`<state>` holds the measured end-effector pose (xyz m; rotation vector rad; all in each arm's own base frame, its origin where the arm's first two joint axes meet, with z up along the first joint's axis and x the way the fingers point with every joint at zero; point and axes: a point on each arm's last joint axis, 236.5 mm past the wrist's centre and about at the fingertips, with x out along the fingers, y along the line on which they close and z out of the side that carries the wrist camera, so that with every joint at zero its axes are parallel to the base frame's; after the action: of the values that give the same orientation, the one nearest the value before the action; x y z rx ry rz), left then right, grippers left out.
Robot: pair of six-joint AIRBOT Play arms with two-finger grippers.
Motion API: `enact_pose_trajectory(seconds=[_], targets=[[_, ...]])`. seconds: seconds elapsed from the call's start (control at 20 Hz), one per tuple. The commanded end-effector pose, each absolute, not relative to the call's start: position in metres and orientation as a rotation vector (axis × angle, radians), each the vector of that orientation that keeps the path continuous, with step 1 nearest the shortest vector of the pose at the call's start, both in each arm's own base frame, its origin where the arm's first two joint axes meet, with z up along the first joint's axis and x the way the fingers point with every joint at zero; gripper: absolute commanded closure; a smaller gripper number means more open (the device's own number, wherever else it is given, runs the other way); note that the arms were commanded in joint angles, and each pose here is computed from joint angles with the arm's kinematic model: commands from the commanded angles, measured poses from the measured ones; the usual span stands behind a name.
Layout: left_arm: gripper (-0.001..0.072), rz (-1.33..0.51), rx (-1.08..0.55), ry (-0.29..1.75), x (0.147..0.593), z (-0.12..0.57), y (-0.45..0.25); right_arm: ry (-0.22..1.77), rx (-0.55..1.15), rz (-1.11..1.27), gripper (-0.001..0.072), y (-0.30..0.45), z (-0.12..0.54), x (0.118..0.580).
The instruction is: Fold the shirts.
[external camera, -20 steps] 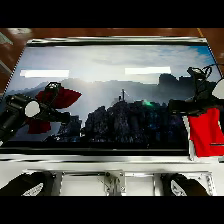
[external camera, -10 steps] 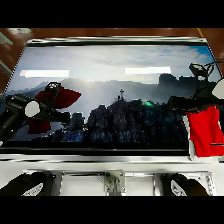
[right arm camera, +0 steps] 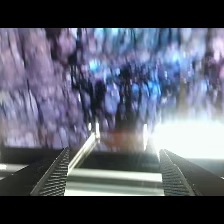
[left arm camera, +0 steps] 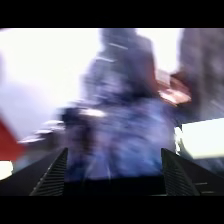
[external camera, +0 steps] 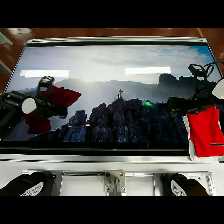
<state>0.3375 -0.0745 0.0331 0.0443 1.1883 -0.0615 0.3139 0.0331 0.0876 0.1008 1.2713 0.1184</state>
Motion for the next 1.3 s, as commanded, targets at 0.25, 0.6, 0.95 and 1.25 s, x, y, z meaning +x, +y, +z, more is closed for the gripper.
enact_pose_trajectory(seconds=[0.25, 0.6, 0.95, 1.25], targets=[[0.0000, 0.308, -0.345, 1.276, 0.379, -0.021, 0.093, 1.336, 0.166, 0.121, 0.0029, 0.042, 0.085, 0.300], [0.0110, 0.294, -0.459, 1.397, 0.389, -0.103, 0.090, 1.331, 0.196, 0.098, 0.0029, 0.042, 0.085, 0.301], [0.0667, 0.139, -0.438, 1.106, 0.446, 0.017, 0.068, 1.312, 0.190, 0.087, 0.0029, 0.040, 0.086, 0.306], [0.0667, -0.287, -0.394, 0.526, 0.382, 0.287, -0.081, 1.255, -0.006, 0.028, 0.0030, 0.003, 0.092, 0.317]])
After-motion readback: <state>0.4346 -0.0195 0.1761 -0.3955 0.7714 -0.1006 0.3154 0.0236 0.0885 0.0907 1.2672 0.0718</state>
